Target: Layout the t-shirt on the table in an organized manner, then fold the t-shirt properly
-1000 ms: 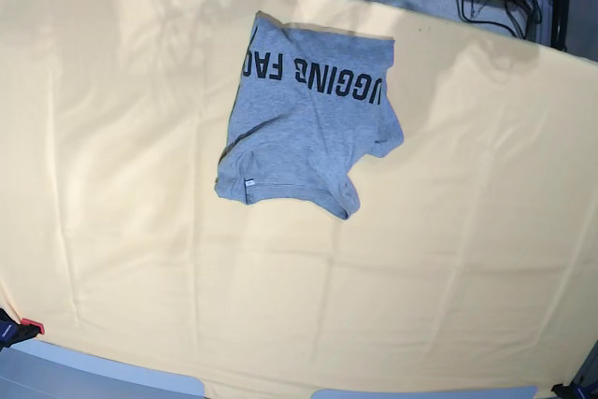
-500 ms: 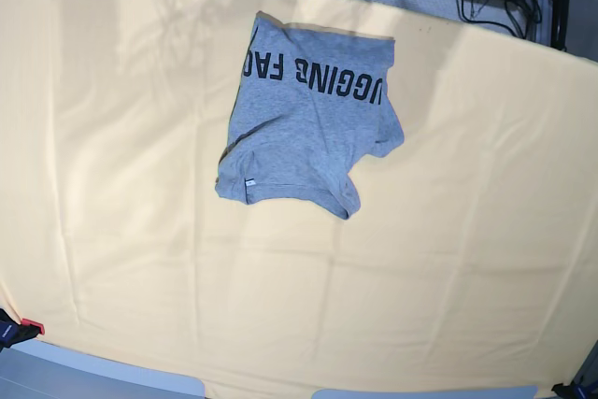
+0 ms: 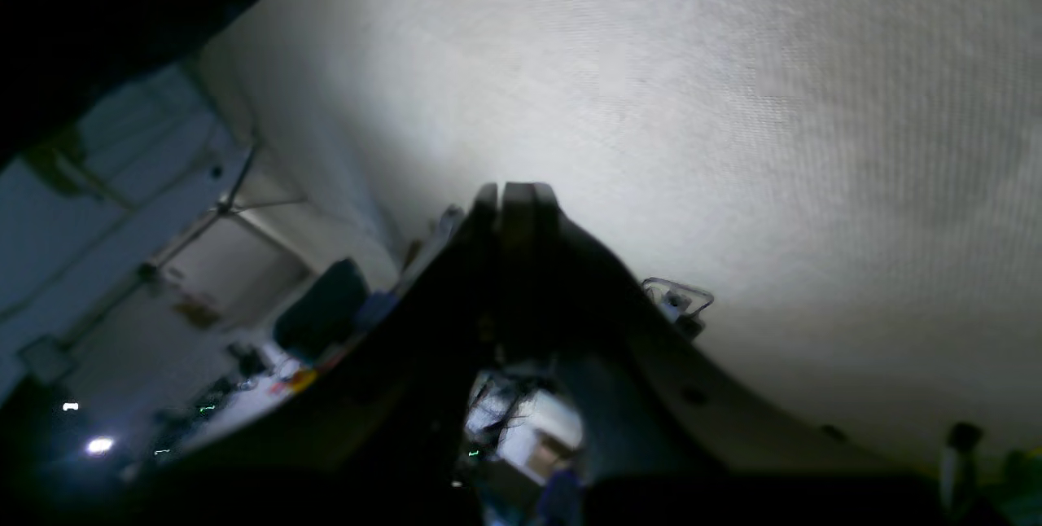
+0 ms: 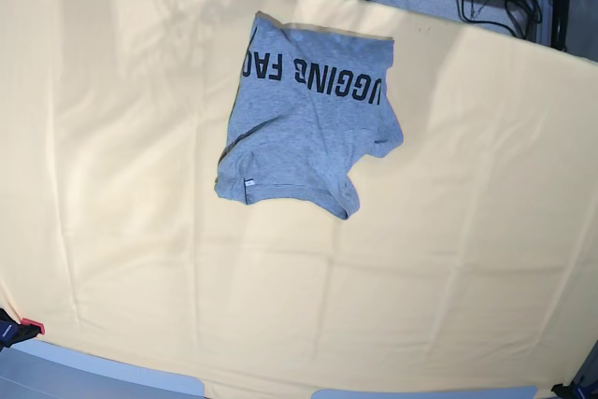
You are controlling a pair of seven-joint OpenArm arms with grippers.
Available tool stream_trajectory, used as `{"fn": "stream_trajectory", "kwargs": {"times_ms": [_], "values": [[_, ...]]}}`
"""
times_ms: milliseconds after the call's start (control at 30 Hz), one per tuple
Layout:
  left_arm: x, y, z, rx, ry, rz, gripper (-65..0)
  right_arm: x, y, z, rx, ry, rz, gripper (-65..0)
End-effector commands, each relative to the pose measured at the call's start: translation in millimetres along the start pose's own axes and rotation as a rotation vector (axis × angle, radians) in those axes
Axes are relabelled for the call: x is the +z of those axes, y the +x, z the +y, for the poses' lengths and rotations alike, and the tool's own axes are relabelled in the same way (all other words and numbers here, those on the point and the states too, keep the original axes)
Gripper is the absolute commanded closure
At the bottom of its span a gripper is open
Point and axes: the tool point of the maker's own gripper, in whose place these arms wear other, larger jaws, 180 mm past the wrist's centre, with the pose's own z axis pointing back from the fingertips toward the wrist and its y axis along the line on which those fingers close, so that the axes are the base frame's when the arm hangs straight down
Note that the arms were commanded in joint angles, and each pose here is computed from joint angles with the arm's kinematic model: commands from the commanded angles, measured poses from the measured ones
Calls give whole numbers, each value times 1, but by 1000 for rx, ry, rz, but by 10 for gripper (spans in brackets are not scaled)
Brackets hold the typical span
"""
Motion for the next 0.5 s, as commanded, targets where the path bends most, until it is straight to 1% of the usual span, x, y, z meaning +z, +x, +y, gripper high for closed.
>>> {"fn": "stream_trajectory", "kwargs": {"times_ms": [0,100,267,467], "values": [[1,7,5,14,-3,-24,0,-1,-3,-6,6,-14,5,0],[-4,33,15,2,-7,-103,0,-16,6,-16,36,-43,-6,0],[-9,87,31,-18,54,-285,0,-37,36,-24,124,-90,-65,0],[-13,145,43,-133,162,-428,0,-44,86,-50,153,-262,-153,0]]}}
